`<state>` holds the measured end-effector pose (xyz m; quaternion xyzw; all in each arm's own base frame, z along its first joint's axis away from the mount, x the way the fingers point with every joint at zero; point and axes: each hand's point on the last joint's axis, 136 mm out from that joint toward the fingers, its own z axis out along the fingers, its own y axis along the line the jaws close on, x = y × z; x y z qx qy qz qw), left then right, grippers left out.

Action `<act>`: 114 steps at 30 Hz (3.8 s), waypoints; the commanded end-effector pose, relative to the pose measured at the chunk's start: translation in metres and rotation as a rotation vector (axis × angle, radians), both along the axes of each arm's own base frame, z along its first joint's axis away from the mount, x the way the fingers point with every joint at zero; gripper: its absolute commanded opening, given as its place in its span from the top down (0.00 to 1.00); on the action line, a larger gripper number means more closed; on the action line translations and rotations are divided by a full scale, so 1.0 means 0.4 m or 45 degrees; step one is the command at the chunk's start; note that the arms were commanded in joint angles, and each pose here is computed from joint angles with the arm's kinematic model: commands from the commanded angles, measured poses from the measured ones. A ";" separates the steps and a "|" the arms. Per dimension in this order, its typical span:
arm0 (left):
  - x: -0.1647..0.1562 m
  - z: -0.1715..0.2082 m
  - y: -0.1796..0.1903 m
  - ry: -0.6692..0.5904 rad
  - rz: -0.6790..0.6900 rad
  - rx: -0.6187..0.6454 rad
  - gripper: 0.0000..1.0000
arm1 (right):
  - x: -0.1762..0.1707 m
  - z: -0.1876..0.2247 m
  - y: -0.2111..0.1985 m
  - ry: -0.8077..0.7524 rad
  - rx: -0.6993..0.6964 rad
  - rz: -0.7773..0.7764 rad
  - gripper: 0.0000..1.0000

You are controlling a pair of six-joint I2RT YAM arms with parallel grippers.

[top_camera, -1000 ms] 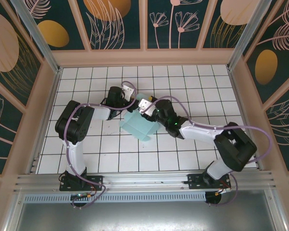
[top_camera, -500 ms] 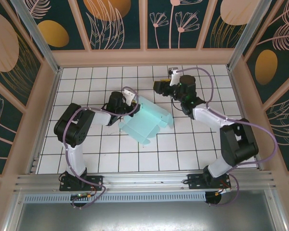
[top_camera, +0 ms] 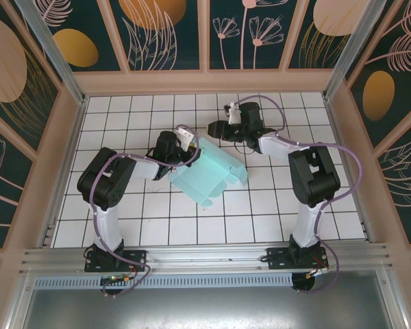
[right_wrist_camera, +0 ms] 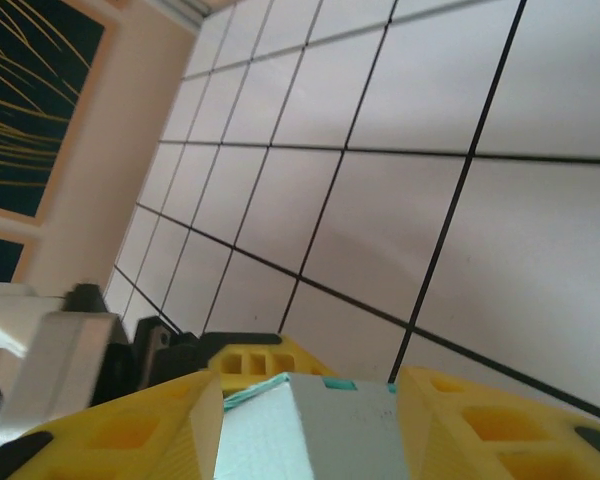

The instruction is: Fold the paper box

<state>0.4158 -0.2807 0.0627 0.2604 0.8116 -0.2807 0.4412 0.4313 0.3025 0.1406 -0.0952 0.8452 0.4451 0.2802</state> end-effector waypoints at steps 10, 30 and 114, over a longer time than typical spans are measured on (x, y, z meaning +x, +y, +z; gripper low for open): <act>0.014 -0.024 -0.007 -0.016 -0.002 0.022 0.76 | -0.029 -0.134 0.010 0.138 -0.164 0.084 0.57; 0.008 -0.052 -0.007 0.033 0.000 0.020 0.89 | -0.055 -0.103 0.042 0.054 -0.208 0.153 0.57; 0.034 0.000 -0.006 0.036 0.109 -0.120 0.94 | -0.106 -0.200 -0.008 0.190 -0.160 0.074 0.60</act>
